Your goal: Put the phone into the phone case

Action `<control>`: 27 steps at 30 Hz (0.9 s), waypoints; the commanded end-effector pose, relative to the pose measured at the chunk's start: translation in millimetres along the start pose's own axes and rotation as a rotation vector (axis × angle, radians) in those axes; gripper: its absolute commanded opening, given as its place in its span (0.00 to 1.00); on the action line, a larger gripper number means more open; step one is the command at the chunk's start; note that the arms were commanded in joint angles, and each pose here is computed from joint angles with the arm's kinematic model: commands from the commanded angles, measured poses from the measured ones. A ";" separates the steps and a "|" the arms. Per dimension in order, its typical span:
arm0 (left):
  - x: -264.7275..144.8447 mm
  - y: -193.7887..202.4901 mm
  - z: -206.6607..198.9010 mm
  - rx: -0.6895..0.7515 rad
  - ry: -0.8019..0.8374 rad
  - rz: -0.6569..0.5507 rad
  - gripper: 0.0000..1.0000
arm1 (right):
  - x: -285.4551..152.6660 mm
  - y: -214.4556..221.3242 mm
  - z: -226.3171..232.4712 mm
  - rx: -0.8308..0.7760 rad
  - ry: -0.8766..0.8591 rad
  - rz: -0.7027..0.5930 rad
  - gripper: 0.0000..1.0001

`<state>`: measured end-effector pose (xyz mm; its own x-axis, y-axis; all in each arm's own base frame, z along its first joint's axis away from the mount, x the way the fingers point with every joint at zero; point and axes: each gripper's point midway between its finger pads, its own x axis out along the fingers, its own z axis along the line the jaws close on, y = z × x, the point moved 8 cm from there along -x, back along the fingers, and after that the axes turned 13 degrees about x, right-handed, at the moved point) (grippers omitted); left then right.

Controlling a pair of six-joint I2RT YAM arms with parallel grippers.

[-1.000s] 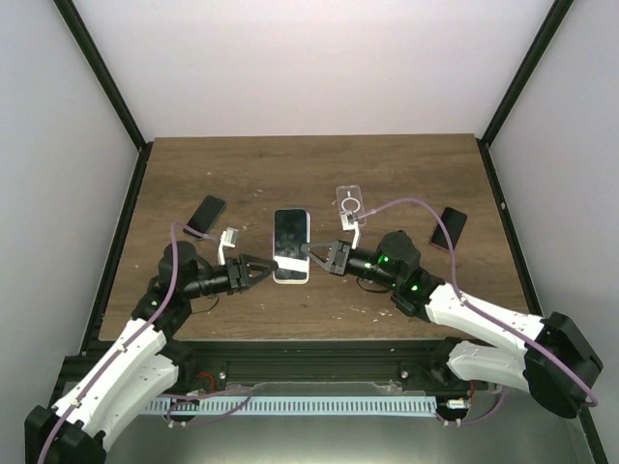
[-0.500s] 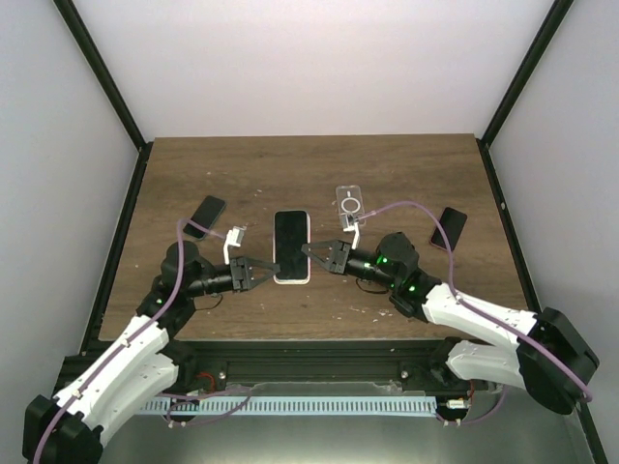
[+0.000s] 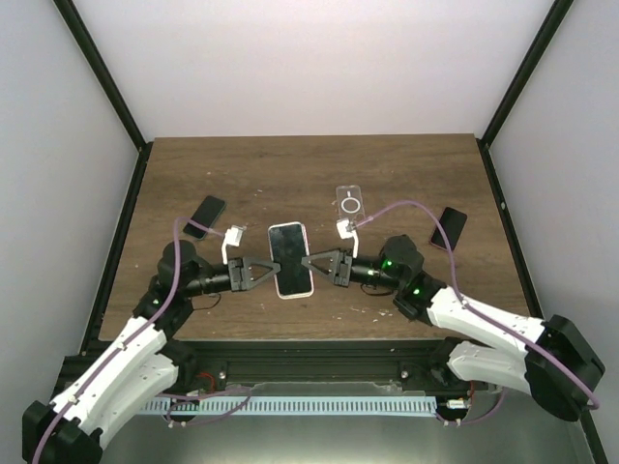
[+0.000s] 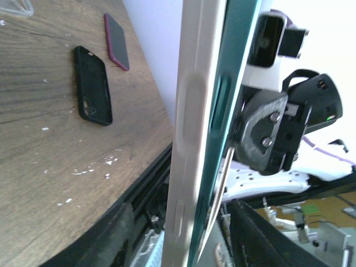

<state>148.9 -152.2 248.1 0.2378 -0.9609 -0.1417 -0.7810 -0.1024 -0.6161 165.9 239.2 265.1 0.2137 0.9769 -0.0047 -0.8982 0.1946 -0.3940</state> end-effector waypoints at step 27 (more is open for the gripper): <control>-5.1 -34.5 -43.8 0.135 0.110 -0.064 0.45 | -13.9 12.6 44.0 -0.229 -0.232 0.144 0.09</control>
<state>151.0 -152.6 297.6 0.2615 -0.9649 -0.0243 -0.6941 -0.1705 -0.6994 132.0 229.7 260.6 -0.0314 0.9992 0.0263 -0.8708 -0.0144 -0.4914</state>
